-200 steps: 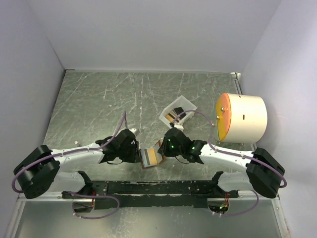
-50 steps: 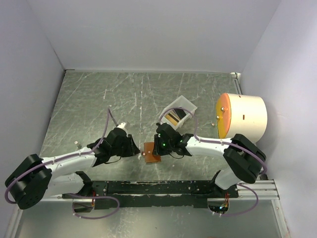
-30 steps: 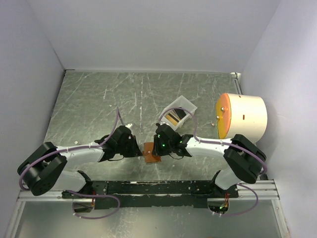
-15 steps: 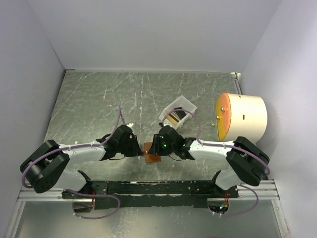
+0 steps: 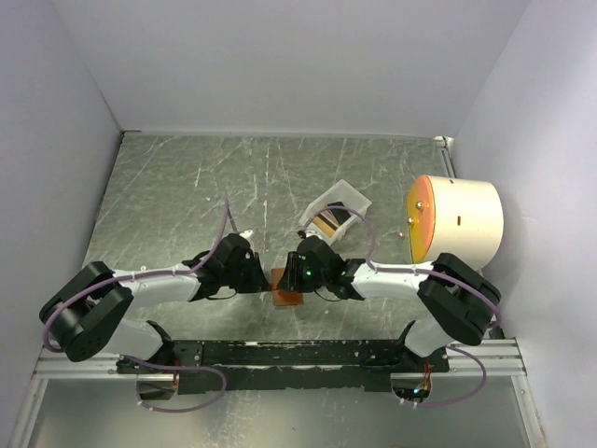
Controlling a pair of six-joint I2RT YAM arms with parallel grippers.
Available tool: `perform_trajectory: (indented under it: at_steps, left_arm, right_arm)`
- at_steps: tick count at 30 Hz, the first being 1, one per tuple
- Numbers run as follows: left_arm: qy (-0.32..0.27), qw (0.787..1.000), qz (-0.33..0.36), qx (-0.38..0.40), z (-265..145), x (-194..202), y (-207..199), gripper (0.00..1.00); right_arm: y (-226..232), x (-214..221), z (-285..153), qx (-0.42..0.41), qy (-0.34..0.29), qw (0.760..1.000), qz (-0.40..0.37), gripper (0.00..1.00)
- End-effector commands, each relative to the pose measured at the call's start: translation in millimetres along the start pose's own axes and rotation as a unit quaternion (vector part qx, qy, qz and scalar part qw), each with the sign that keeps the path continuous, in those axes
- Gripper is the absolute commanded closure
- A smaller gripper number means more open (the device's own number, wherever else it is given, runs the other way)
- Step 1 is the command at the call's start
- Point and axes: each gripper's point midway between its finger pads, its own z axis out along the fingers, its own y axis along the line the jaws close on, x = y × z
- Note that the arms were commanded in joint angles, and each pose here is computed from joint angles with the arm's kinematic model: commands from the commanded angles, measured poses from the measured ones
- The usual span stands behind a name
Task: Put the credit cards into the card holder
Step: Close the card holder at the center of the board.
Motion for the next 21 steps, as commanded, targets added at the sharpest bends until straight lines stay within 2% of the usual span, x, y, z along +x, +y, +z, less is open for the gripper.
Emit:
perform_trajectory:
  at_steps: [1,21]
  left_arm:
    - [-0.015,0.999,0.009,0.033,0.8,-13.9,-17.6,0.85]
    - [-0.004,0.999,0.019,0.045,4.5,-13.1,-23.3,0.85]
  right_arm:
    - [-2.0,1.3,6.0,0.006,0.004,1.000,0.000,0.70]
    - [2.5,-2.4,10.3,0.000,0.001,1.000,0.006,0.75]
